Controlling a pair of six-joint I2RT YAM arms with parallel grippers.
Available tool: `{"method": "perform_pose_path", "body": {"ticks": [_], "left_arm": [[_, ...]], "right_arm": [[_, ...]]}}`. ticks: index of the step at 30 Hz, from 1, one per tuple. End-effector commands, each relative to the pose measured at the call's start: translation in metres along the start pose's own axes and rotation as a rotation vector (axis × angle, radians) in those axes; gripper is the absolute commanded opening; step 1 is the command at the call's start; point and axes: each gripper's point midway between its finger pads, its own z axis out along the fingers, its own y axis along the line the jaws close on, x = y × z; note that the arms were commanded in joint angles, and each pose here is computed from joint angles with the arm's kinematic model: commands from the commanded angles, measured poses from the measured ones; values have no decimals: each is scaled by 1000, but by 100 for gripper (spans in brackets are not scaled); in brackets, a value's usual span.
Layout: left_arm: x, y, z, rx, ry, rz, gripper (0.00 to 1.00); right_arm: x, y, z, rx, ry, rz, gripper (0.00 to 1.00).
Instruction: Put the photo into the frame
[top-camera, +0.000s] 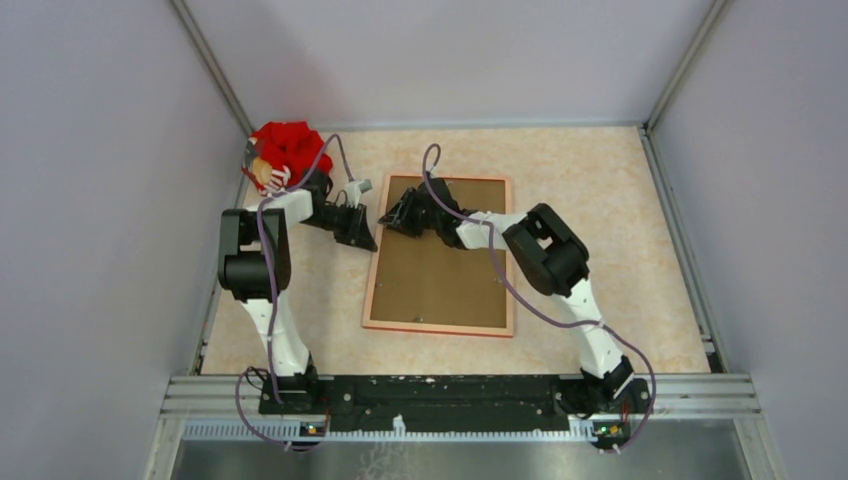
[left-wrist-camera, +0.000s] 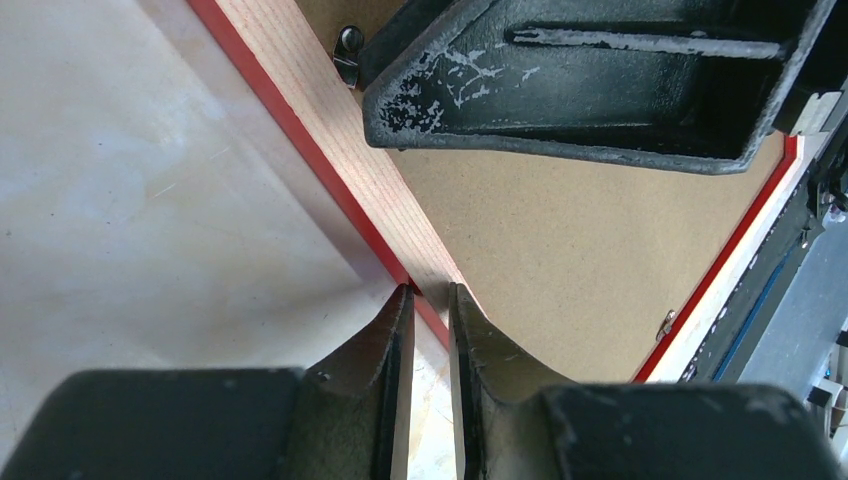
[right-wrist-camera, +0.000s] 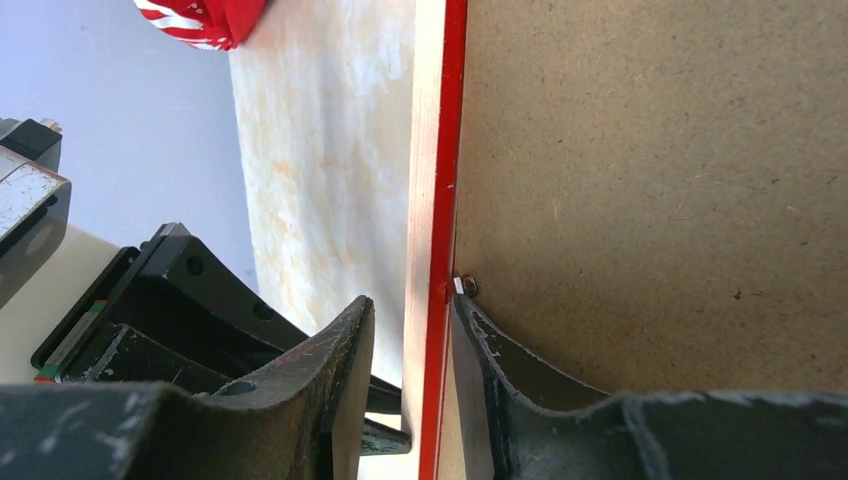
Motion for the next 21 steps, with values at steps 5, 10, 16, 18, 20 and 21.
{"method": "perform_pose_path", "body": {"ticks": [5,10,16,18,20,21], "left_arm": [[9,-3,0,-9,20,39,23],[7,-3,0,-7,17,41,23],[9,-4,0,-3,20,38,22],[10,-4,0,-3,20,36,22],[10,-5,0,0,20,38,22],[10,-5,0,2,19,38,22]], "right_arm": [[11,-10,9,23,-7,38,33],[12,-12,9,28,-17,44,31],[12,-12,12,25,-25,61,27],[12,-12,13,23,-25,61,26],[12,-11,14,21,-28,62,26],[11,-9,14,18,-30,61,26]]}}
